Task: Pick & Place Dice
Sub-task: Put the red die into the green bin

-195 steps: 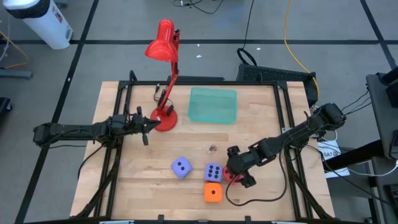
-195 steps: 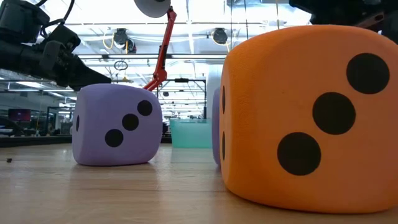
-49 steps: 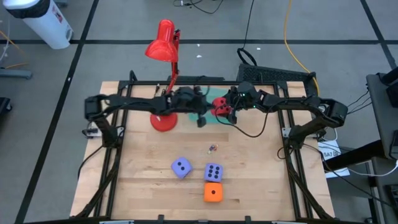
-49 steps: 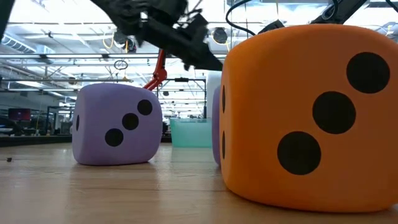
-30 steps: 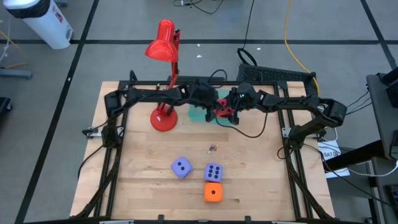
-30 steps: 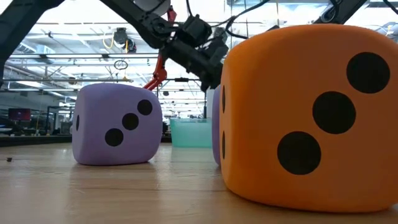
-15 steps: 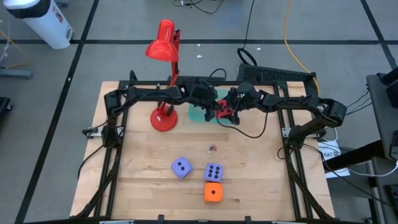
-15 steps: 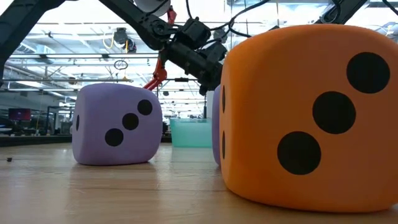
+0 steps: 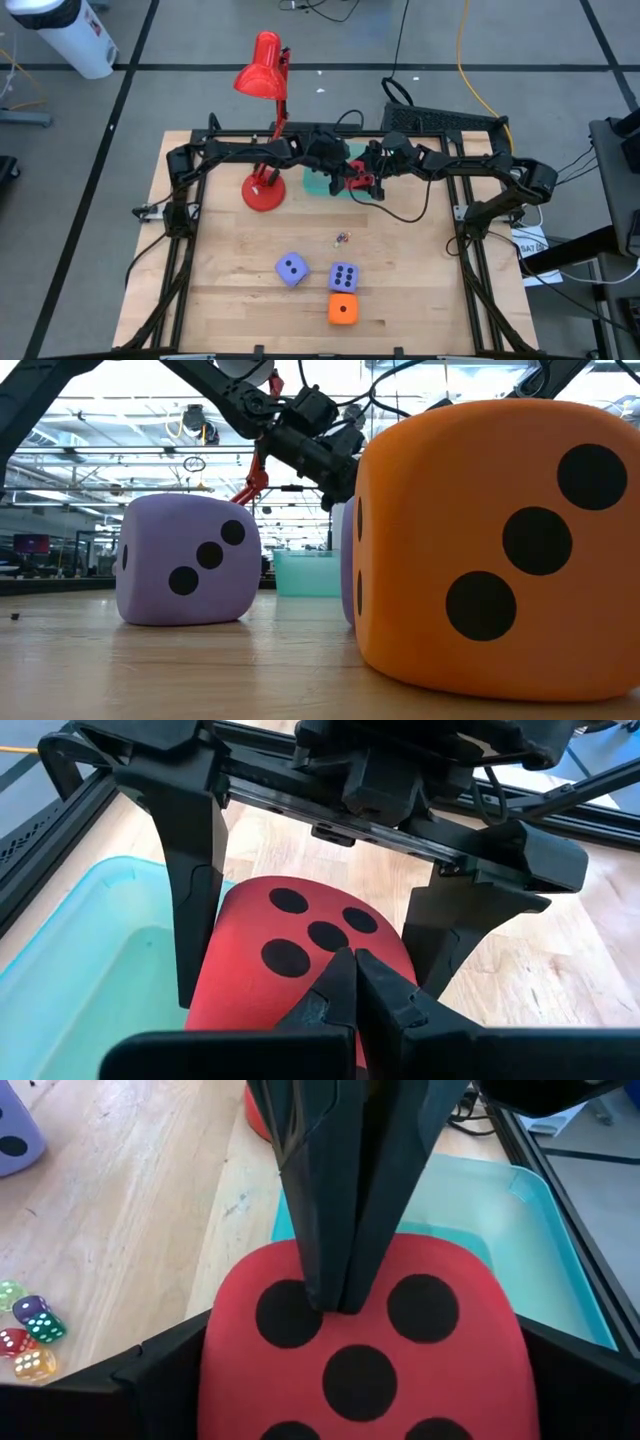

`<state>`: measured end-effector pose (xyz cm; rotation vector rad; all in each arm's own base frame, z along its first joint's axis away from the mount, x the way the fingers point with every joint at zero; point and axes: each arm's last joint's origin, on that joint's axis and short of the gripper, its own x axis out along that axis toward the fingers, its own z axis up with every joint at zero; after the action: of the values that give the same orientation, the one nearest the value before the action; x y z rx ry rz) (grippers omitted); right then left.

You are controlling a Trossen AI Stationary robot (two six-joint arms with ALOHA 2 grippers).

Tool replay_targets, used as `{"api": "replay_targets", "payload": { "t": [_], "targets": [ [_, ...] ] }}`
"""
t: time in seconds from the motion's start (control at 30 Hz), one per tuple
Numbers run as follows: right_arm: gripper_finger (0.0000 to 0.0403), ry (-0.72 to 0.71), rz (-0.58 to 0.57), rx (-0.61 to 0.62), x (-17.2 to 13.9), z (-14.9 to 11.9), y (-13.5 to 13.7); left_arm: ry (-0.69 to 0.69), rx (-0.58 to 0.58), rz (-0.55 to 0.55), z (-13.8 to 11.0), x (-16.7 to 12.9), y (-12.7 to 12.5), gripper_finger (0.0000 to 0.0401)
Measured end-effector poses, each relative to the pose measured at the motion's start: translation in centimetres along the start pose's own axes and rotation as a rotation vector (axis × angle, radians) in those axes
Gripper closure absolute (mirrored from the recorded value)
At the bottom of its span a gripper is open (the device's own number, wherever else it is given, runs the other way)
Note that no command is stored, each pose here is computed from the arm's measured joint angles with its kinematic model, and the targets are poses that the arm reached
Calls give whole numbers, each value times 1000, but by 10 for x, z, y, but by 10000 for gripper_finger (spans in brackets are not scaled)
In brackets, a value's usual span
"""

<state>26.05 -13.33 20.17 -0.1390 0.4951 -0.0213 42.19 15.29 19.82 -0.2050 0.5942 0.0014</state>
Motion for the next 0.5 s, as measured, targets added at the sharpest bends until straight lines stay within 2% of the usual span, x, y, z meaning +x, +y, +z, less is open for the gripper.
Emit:
{"api": "replay_targets", "payload": {
  "t": [0.17,0.23,0.3,0.4,0.5],
  "targets": [
    [5,3,-11,1,0,0,0,16,-9,-6,-10,13,5,401],
    [6,-78,-20,-32,-2,12,-3,44,-19,28,-17,17,7,401],
    [6,-71,-12,-15,-3,9,-1,79,-31,56,-26,21,11,401],
    [6,-77,-20,-18,-1,9,-1,45,-25,73,-16,16,11,401],
    [6,-111,-35,-31,-3,15,-3,56,-17,70,-18,15,13,401]
  ]
}}
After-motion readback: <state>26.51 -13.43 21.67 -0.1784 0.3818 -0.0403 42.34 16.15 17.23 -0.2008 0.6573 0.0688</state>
